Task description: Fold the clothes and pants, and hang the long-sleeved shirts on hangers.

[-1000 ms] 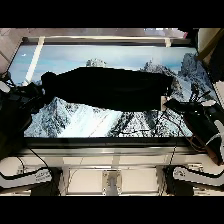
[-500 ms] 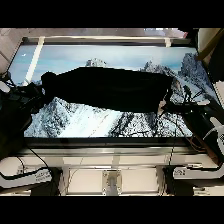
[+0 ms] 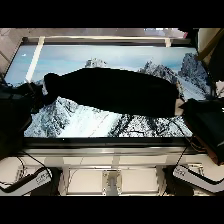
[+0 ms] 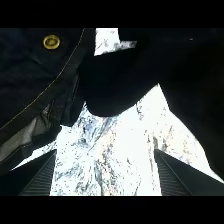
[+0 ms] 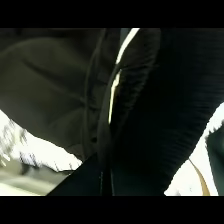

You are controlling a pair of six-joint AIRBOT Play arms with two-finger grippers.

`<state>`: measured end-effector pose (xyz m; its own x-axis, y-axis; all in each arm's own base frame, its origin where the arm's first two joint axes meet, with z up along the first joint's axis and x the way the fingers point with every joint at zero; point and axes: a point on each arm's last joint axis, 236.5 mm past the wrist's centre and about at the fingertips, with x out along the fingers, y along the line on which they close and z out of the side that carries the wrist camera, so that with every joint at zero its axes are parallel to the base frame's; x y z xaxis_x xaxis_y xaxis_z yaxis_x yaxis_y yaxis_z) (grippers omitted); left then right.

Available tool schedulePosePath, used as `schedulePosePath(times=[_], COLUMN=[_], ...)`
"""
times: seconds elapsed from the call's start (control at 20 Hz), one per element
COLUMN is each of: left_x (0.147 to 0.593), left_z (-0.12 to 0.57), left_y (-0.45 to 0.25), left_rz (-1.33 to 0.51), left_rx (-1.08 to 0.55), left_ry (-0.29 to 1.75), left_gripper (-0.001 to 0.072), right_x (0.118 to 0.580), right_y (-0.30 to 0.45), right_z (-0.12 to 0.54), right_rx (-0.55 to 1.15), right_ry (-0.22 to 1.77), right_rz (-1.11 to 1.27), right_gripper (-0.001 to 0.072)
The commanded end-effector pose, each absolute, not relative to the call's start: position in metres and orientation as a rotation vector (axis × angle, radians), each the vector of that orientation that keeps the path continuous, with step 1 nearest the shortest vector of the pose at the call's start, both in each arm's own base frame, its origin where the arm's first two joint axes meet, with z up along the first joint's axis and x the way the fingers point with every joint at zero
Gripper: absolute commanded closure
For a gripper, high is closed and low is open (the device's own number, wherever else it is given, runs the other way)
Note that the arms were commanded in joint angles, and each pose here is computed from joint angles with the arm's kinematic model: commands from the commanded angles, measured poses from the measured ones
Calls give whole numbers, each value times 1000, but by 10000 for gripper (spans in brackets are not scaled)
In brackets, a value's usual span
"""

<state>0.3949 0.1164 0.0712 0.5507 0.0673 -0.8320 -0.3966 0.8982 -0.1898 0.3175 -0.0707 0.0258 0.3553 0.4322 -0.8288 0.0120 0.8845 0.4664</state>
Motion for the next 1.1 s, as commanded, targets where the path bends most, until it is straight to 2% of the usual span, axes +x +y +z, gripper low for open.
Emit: schedulePosePath(times=[0.0, 0.2, 0.35, 0.4, 0.45, 0.5, 0.7, 0.85, 0.95, 1.05], left_x=[375, 336, 346, 357, 371, 385, 426, 449, 472, 490], left_z=[99, 81, 57, 48, 38, 28, -27, -71, -81, -82], left_y=[107, 103, 99, 97, 92, 85, 40, 15, 1, -7], left_rz=[268, 283, 289, 295, 291, 275, 212, 226, 251, 275], left_rx=[-361, -339, -398, -457, -534, -610, -918, -1041, -1132, -1154], left_ry=[933, 1104, 1075, 1033, 985, 949, 985, 1005, 937, 853], left_gripper=[6, 6, 6, 6, 6, 6, 5, 6, 6, 6], right_x=[271, 260, 282, 293, 303, 313, 335, 342, 342, 339], right_y=[-103, -147, -144, -135, -125, -116, -114, -113, -108, -104], right_z=[34, 6, 2, 7, 15, 24, 73, 120, 146, 161], right_rx=[357, 298, 367, 427, 471, 507, 487, 418, 385, 358], right_ry=[1313, 1405, 1335, 1289, 1244, 1196, 1057, 945, 881, 846], right_rz=[181, -6, -5, 10, 43, 71, 95, 88, 91, 87], right_gripper=[689, 690, 687, 592, 367, 251, 252, 252, 253, 255])
